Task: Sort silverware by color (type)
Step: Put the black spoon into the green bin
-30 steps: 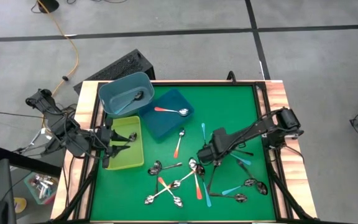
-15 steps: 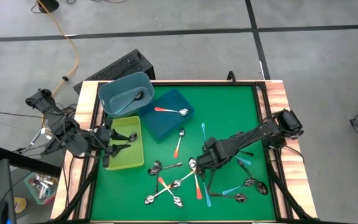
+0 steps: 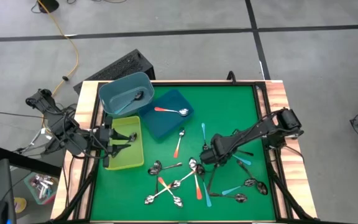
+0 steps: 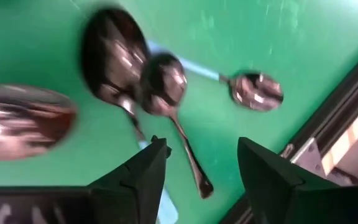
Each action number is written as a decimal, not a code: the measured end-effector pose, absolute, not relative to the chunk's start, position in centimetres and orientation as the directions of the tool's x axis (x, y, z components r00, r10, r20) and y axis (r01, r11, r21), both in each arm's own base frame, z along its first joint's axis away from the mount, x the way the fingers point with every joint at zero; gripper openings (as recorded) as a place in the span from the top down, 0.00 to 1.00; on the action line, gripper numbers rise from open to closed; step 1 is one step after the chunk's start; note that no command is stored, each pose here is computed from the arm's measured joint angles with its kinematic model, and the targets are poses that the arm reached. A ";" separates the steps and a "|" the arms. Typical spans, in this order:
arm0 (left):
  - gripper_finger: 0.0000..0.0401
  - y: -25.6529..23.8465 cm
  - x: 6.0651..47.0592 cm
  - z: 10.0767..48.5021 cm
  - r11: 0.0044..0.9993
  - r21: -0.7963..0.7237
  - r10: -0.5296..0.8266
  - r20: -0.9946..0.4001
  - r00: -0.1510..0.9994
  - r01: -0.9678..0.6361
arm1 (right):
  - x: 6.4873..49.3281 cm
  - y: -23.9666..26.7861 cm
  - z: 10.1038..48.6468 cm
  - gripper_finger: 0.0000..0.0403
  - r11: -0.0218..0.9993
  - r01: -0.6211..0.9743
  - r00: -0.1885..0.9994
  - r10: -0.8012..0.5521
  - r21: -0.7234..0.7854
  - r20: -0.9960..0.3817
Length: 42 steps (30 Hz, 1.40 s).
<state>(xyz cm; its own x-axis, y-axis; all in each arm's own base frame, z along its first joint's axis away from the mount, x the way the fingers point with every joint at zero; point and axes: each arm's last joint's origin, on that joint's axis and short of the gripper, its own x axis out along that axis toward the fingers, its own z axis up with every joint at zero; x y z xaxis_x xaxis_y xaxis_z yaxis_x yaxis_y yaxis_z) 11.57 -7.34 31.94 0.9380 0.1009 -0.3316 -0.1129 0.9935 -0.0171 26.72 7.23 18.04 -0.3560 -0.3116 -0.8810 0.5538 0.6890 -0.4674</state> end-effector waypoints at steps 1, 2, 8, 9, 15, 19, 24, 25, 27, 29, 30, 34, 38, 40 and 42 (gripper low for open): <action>0.75 -7.3 11.6 31.9 0.994 -0.015 0.101 -0.334 0.937 -0.113 | 26.4 7.1 17.4 0.48 0.697 0.544 -0.378 -0.294 -0.467 -0.878; 0.75 -7.3 11.5 31.9 0.994 -0.012 0.101 -0.337 0.936 -0.111 | 26.1 6.9 16.8 0.48 0.710 0.537 -0.388 -0.271 -0.455 -0.881; 0.75 -7.3 11.5 31.8 0.994 -0.007 0.101 -0.342 0.934 -0.110 | 24.7 6.4 15.3 0.48 0.763 0.491 -0.419 -0.216 -0.420 -0.882; 0.75 -7.3 11.5 31.8 0.994 -0.008 0.101 -0.342 0.934 -0.110 | 24.5 6.3 15.2 0.48 0.763 0.493 -0.417 -0.214 -0.418 -0.883; 0.75 -7.3 11.5 31.8 0.993 -0.005 0.109 -0.339 0.934 -0.118 | 23.2 6.0 15.1 0.49 0.808 0.515 -0.310 -0.136 -0.287 -0.941; 0.75 -7.3 11.5 31.8 0.993 -0.005 0.109 -0.339 0.934 -0.118 | 22.2 5.8 14.2 0.51 0.822 0.538 -0.220 -0.077 -0.187 -0.972; 0.75 -7.3 11.5 31.8 0.993 -0.006 0.111 -0.338 0.935 -0.120 | 21.0 5.1 13.3 0.54 0.811 0.562 -0.229 -0.038 -0.164 -0.973; 0.75 -7.3 11.5 31.8 0.993 -0.005 0.111 -0.338 0.934 -0.120 | 21.0 5.0 13.2 0.56 0.808 0.567 -0.230 -0.030 -0.159 -0.973; 0.75 -7.3 11.5 31.8 0.992 -0.004 0.114 -0.338 0.934 -0.122 | 21.1 4.8 13.1 0.59 0.809 0.570 -0.232 -0.012 -0.146 -0.973; 0.75 -7.3 11.5 31.9 0.992 -0.004 0.115 -0.337 0.935 -0.124 | 21.3 4.6 13.1 0.64 0.811 0.570 -0.223 0.000 -0.130 -0.975; 0.75 -7.3 11.5 31.9 0.992 -0.004 0.117 -0.336 0.934 -0.125 | 21.3 4.5 13.1 0.67 0.812 0.571 -0.219 0.007 -0.122 -0.976; 0.75 -7.3 11.5 31.9 0.992 -0.004 0.117 -0.336 0.935 -0.126 | 21.5 4.1 13.0 0.82 0.803 0.585 -0.214 0.017 -0.114 -0.977; 0.75 -7.3 11.5 31.9 0.992 -0.005 0.116 -0.336 0.935 -0.125 | 21.5 3.8 12.9 0.96 0.797 0.592 -0.218 0.019 -0.116 -0.976; 0.75 -7.3 11.5 31.9 0.992 -0.006 0.115 -0.337 0.935 -0.124 | 21.5 3.8 12.9 0.97 0.795 0.595 -0.217 0.018 -0.117 -0.976; 0.75 -7.3 11.5 31.9 0.992 -0.007 0.115 -0.336 0.935 -0.125 | 21.5 3.8 12.9 0.97 0.793 0.597 -0.215 0.013 -0.121 -0.976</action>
